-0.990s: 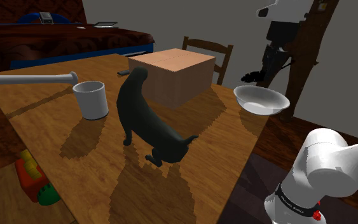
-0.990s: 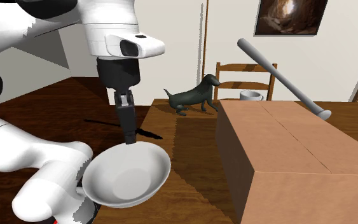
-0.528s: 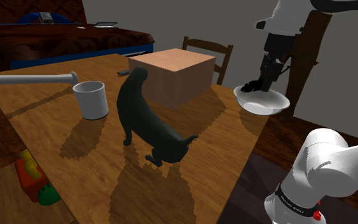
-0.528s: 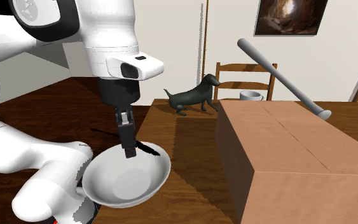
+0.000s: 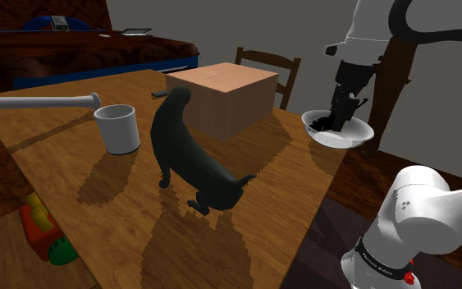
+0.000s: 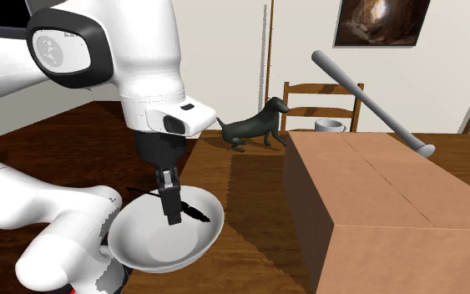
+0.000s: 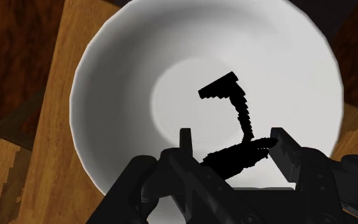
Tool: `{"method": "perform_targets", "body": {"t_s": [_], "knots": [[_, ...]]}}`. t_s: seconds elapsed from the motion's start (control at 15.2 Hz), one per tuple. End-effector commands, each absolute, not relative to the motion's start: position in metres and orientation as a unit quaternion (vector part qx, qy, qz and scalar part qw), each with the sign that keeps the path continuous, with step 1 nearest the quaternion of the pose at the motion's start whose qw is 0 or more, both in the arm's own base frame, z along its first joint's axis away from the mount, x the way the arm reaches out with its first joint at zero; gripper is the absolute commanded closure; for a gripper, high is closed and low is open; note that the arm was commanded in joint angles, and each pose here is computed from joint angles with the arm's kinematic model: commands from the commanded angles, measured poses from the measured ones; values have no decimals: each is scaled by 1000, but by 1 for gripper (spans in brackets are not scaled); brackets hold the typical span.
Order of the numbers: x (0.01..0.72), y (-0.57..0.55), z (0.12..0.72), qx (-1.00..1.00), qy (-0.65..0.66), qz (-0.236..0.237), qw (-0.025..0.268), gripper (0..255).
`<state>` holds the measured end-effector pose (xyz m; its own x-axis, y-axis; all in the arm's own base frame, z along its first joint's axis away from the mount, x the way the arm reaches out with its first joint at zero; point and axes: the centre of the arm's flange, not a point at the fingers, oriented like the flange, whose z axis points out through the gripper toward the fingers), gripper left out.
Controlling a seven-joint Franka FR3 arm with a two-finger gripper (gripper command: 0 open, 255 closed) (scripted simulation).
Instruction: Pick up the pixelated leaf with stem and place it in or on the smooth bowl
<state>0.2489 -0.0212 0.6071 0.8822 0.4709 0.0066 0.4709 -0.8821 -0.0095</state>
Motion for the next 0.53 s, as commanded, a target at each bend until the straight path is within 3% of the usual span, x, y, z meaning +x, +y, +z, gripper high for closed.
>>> {"method": "perform_targets", "body": {"t_s": [0.0,0.33,0.4,0.46], "knots": [[249,-22,606,-970,-243,-2,5,255],[249,-22,606,-970,-243,-2,5,255],[249,-22,606,-970,-243,-2,5,0],[249,-22,606,-970,-243,-2,5,0]]}}
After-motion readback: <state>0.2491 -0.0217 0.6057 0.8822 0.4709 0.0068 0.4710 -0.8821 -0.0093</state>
